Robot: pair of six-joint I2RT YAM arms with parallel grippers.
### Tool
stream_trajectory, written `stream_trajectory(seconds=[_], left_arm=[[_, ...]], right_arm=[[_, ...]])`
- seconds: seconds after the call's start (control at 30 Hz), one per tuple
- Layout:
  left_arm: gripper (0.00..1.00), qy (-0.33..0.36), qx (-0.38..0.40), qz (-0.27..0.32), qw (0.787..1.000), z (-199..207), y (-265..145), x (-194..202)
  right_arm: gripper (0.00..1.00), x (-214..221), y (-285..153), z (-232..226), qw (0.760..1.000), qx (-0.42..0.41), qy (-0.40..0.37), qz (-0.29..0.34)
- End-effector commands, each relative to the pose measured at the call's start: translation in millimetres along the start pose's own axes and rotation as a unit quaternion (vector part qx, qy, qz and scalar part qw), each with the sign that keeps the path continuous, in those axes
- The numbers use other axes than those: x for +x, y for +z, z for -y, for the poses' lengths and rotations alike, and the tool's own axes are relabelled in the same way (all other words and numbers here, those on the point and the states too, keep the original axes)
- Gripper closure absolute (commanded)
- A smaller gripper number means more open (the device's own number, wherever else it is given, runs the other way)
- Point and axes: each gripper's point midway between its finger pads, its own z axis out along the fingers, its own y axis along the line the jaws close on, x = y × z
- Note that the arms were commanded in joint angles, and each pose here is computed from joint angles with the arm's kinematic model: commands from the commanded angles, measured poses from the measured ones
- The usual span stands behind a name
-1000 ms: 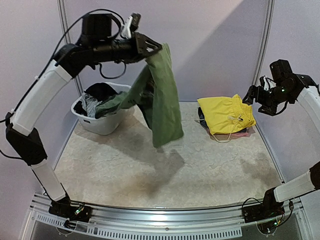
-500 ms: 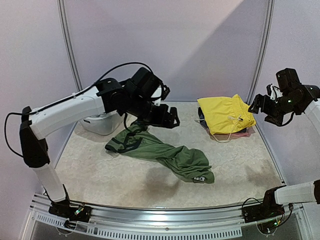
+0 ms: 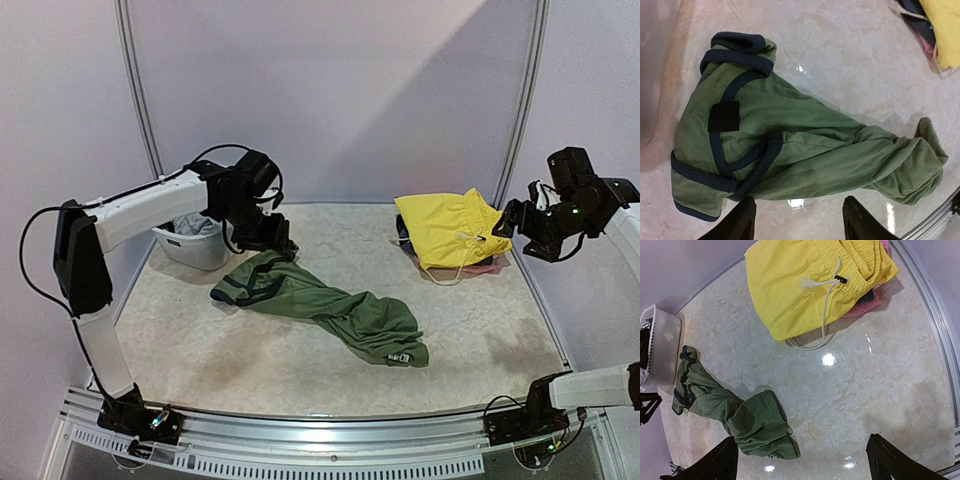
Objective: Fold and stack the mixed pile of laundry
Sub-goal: Adjust the crumpled tank top at the center of the board.
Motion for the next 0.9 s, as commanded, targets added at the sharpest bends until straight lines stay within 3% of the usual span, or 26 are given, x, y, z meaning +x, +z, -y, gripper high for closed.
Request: stream_trajectory(seconds=[0.0,0.23,0.43,0.87], left_arm=[[0.4,0.067,0.0,-0.046,0.997,-12,24,7],[0.49,0.053,-0.003,-0.112,0.992,-46,76,18],[0.57,0.057,0.024,-0.14,0.988,-46,101,24],[0.58,0.048,0.07,-0.166,0.982,-33,128,35]], right_arm=[[0.1,7,1,1,1.0,-0.004,0.004,-0.008],[0.11,4,4,0,1.0,0.0,0.009,-0.009],[0.12,-2,5,-1,1.0,0.007,0.01,-0.008],[0.13,-8,19,-3,1.0,0.012,0.017,-0.019]])
